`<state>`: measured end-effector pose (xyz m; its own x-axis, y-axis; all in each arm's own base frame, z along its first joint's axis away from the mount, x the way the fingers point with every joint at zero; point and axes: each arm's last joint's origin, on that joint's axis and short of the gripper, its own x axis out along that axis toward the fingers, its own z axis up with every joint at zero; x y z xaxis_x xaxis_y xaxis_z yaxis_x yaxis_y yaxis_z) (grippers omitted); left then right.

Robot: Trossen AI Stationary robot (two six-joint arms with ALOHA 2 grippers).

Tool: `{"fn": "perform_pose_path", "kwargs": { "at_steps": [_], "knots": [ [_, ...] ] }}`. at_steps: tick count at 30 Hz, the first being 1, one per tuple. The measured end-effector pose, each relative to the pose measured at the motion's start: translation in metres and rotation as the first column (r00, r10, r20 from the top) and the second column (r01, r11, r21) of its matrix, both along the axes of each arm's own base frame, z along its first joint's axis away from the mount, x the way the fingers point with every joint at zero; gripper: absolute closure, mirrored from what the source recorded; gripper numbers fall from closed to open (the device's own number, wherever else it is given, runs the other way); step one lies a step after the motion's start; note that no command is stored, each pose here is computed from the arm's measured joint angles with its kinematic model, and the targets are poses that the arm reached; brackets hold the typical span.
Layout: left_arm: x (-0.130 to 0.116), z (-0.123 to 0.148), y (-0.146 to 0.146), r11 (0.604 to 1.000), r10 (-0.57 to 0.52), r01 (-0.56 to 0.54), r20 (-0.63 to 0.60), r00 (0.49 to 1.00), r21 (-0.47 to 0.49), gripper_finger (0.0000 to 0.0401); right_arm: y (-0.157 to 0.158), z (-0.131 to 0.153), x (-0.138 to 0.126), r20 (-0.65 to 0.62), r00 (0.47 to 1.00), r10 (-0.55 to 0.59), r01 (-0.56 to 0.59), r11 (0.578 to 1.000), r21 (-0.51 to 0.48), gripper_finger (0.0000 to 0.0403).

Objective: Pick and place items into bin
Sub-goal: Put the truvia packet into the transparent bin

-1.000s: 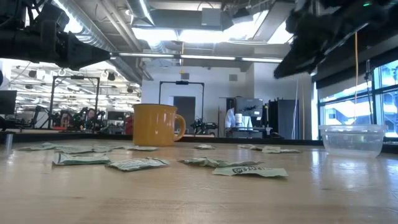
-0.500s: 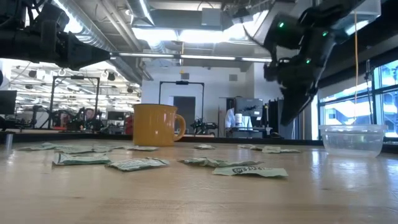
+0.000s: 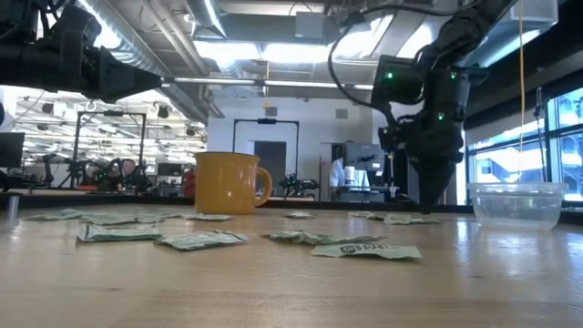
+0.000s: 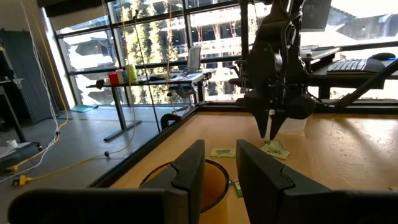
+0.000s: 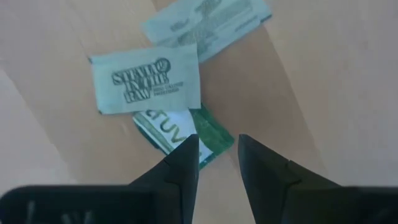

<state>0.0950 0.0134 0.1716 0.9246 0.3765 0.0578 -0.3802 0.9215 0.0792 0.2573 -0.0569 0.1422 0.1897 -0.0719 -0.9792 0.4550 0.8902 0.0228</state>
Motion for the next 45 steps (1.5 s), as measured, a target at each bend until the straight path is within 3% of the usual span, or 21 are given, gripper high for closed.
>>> {"fn": "perform_pose_path", "kwargs": {
  "at_steps": [9, 20, 26, 31, 38, 45],
  "knots": [
    [0.000, 0.000, 0.000, 1.000, 0.000, 0.000, 0.000, 1.000, 0.000, 0.0315, 0.000, -0.008, 0.002, -0.034, 0.999, -0.003, 0.003, 1.000, 0.007, 0.0294],
    [0.000, 0.000, 0.000, 1.000, 0.000, 0.000, 0.000, 1.000, 0.000, 0.0315, 0.000, -0.008, 0.001, -0.037, 0.999, 0.001, -0.001, 1.000, 0.005, 0.0384],
    [0.000, 0.000, 0.000, 1.000, 0.000, 0.000, 0.000, 1.000, 0.000, 0.0315, 0.002, -0.004, 0.000, -0.023, 1.000, -0.013, 0.013, 1.000, -0.008, 0.0395],
    [0.000, 0.000, 0.000, 1.000, 0.000, 0.000, 0.000, 1.000, 0.000, 0.0315, 0.006, 0.019, -0.010, 0.016, 0.999, -0.049, 0.050, 0.997, -0.067, 0.0396],
    [0.000, 0.000, 0.000, 1.000, 0.000, 0.000, 0.000, 1.000, 0.000, 0.0315, 0.022, 0.065, -0.036, 0.134, 0.989, -0.068, 0.078, 0.995, -0.065, 0.0396],
    [0.000, 0.000, 0.000, 1.000, 0.001, -0.001, 0.000, 1.000, 0.000, 0.0315, 0.044, 0.087, -0.069, 0.103, 0.982, -0.160, 0.165, 0.985, -0.045, 0.0396]
  ]
}}
